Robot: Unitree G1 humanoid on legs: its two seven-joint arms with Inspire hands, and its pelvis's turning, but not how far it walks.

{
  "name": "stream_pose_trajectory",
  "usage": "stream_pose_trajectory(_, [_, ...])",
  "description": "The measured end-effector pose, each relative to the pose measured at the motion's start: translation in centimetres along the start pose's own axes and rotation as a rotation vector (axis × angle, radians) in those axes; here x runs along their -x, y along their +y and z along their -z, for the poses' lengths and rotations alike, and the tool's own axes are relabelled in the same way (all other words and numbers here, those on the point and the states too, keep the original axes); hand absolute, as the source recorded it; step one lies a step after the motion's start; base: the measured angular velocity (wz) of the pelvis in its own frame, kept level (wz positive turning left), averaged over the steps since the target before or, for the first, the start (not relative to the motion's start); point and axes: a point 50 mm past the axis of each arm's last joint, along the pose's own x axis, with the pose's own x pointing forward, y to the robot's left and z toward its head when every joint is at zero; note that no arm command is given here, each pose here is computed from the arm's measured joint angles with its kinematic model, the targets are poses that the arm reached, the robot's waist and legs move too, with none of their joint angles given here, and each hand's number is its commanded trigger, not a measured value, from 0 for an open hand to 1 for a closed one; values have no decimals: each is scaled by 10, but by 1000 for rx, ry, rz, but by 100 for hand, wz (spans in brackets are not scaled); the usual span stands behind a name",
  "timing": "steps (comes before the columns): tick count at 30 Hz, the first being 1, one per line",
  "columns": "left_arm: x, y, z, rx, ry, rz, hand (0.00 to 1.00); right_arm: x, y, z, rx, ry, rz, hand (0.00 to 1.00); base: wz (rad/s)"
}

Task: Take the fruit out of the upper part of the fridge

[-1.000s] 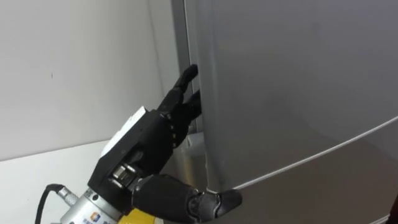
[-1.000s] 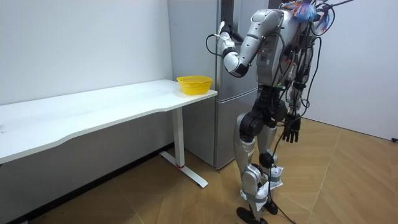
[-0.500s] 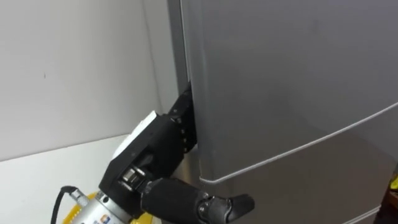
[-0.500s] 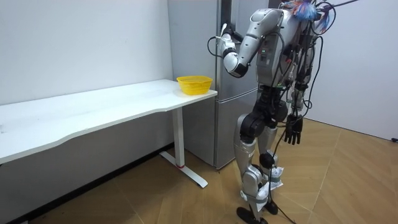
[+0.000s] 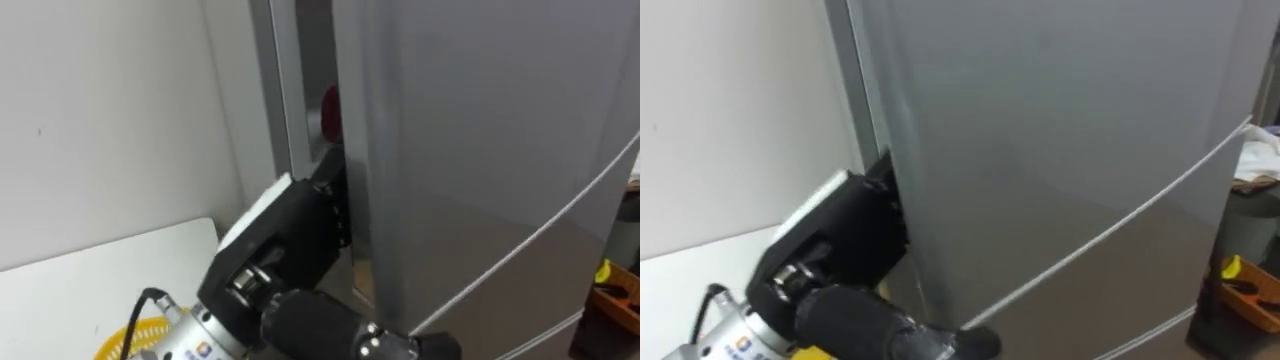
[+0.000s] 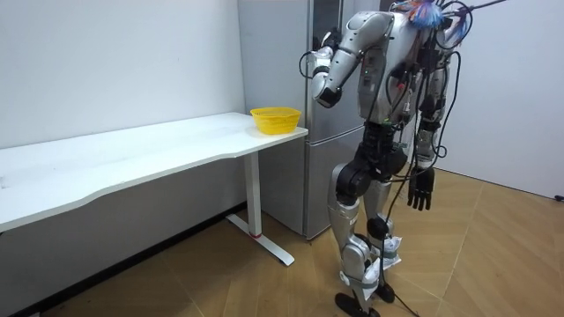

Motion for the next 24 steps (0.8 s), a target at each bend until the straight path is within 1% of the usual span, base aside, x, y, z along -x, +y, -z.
stream_pose_trajectory(4, [-8,-12,1,25,-8,114,0,0,0,0,-16,-2,-1,0,-14])
stream_pose_trajectory(5, [-11,-16,1,49,-14,146,0,0,0,2,-26,1,-1,0,-19])
stream_pose_trajectory(7, [-15,-19,0,69,-22,187,0,0,-1,4,-47,2,8,0,-14])
stream_pose_trajectory(9, [-19,-21,0,75,-23,222,0,0,-2,5,-62,3,12,0,-6])
stream_pose_trajectory(14, [-26,-22,-6,44,-36,293,0,0,-4,1,-76,-7,20,0,-9])
stream_pose_trajectory(17, [-26,-23,-6,41,-38,314,0,1,-6,0,-75,-16,25,0,-4])
stream_pose_trajectory(24, [-25,-22,-6,31,-25,318,0,1,-6,1,-113,-18,20,0,0])
